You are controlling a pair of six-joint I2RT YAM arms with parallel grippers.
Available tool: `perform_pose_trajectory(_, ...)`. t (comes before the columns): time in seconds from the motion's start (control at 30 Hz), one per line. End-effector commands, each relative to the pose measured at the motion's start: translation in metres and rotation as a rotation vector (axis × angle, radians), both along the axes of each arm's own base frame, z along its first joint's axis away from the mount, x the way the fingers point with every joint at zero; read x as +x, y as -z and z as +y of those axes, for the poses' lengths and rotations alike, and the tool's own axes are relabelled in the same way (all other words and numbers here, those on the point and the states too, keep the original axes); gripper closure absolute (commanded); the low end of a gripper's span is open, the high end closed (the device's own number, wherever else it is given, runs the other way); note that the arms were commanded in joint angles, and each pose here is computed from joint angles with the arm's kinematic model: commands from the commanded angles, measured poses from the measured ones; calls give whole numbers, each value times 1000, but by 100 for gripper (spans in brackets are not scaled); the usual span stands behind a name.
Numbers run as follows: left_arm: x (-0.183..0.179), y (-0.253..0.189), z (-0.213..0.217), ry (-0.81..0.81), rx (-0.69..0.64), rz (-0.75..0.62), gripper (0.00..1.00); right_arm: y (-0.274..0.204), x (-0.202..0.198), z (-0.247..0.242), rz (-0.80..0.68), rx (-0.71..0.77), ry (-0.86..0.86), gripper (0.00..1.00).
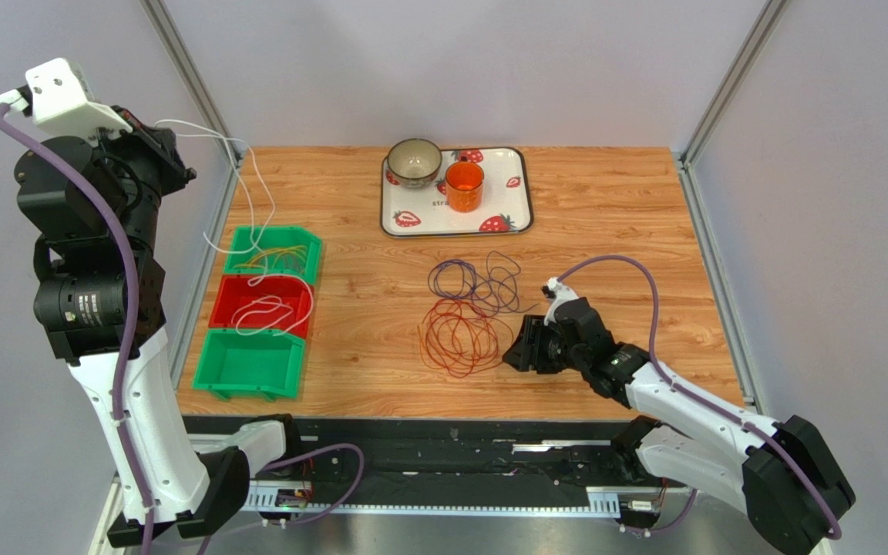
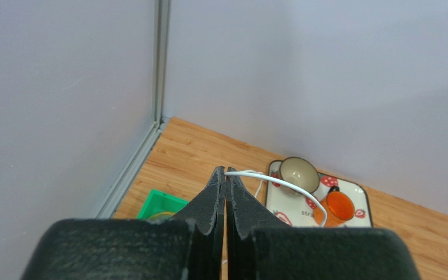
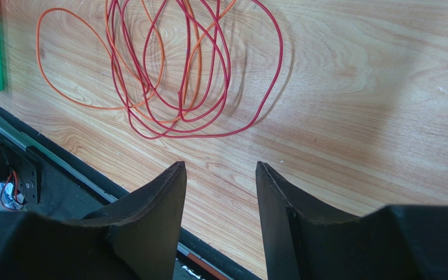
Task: Untangle the cables
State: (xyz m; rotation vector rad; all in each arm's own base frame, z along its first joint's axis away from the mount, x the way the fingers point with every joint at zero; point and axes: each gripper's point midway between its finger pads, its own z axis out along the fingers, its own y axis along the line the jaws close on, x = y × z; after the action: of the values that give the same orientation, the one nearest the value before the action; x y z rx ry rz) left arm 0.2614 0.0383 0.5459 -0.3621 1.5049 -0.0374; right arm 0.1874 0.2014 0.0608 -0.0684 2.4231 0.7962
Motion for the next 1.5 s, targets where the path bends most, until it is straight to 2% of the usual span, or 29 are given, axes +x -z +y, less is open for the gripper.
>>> perform_pose_trajectory(0.0,1,-1,22,-109,46,0,100,-6,5,5,-37,20,-18,49)
perform_pose_trajectory(0.13,7,12,43,-228,37,44,100,-5,5,7,-29,15,-21,50)
perform_pose_trajectory(0.37,8,29,63,-341,15,79,100,-4,6,6,-26,12,-18,50)
perform_pose_trajectory(0.7,-31,27,81,-474,-12,21,100,-3,7,7,-20,10,-21,50)
perform_pose_trajectory(0.8,-40,22,83,-499,-17,15,100,-2,6,7,-17,8,-22,50)
perform_pose_trajectory(0.97,-42,8,71,-430,-18,-38,100,-3,6,7,-18,9,-22,50)
perform_pose_trajectory(1.47,-26,33,83,-486,-14,49,100,-3,6,7,-21,8,-20,51)
